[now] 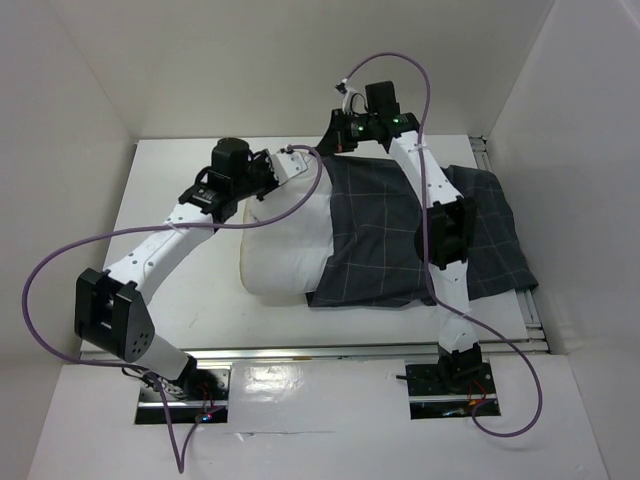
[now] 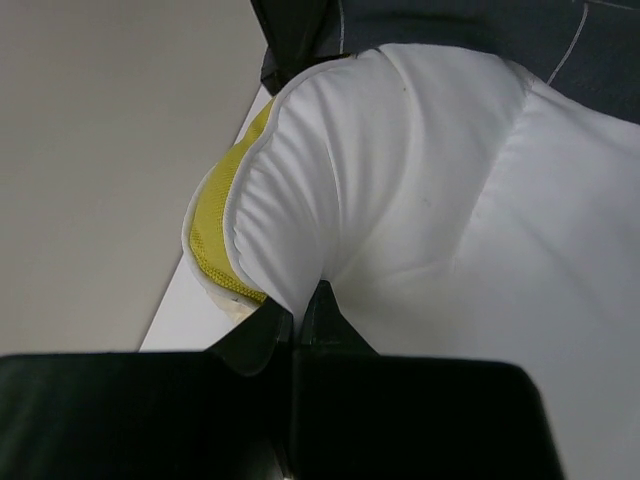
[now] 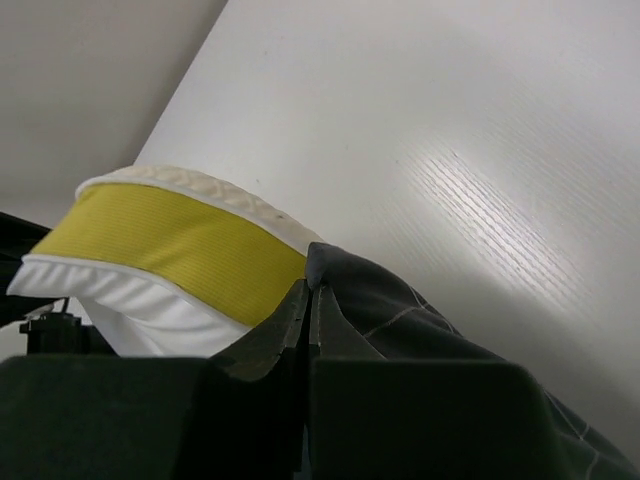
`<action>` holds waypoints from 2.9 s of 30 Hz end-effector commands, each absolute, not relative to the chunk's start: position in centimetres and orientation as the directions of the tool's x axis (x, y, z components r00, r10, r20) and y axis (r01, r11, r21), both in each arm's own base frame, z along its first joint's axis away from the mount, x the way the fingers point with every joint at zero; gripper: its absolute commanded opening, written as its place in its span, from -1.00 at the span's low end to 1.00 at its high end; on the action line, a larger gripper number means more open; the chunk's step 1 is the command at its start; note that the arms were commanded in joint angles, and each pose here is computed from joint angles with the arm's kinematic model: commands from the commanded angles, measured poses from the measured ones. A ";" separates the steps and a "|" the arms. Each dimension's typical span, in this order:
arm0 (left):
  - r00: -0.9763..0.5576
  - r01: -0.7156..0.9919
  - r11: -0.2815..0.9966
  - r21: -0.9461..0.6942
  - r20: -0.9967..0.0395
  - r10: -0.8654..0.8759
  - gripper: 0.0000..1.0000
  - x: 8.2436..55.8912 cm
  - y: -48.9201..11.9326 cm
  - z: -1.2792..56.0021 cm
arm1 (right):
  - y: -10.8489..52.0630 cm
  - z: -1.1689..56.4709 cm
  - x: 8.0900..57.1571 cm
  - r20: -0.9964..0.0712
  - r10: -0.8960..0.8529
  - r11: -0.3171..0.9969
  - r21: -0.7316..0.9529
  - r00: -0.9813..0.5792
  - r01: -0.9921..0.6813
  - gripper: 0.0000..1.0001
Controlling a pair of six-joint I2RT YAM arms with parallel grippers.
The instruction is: Put the pillow into the pillowcase
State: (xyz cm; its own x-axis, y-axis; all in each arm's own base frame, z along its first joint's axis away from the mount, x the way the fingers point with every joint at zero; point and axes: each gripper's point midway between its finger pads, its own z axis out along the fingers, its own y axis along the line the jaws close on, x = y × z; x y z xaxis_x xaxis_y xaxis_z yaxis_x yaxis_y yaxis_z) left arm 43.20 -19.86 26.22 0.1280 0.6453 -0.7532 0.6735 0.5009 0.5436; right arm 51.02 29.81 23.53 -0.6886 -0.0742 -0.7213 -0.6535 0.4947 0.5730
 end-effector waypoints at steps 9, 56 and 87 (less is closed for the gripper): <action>0.247 0.603 0.534 0.592 -0.775 0.581 -1.00 44.4 -22.1 30.3 | 34.0 35.7 46.9 -0.860 0.001 0.300 0.487 -0.510 -0.820 -1.00; -0.621 0.381 0.639 -0.668 -0.697 -0.359 -1.00 53.2 -21.0 24.5 | 42.6 43.2 41.5 -0.955 0.125 0.142 0.286 -0.269 -0.948 -1.00; -0.791 0.238 0.240 -0.941 -0.331 -0.515 -1.00 52.8 -26.2 21.3 | 51.1 38.0 37.2 -0.970 0.075 -0.057 0.226 -0.230 -0.973 -1.00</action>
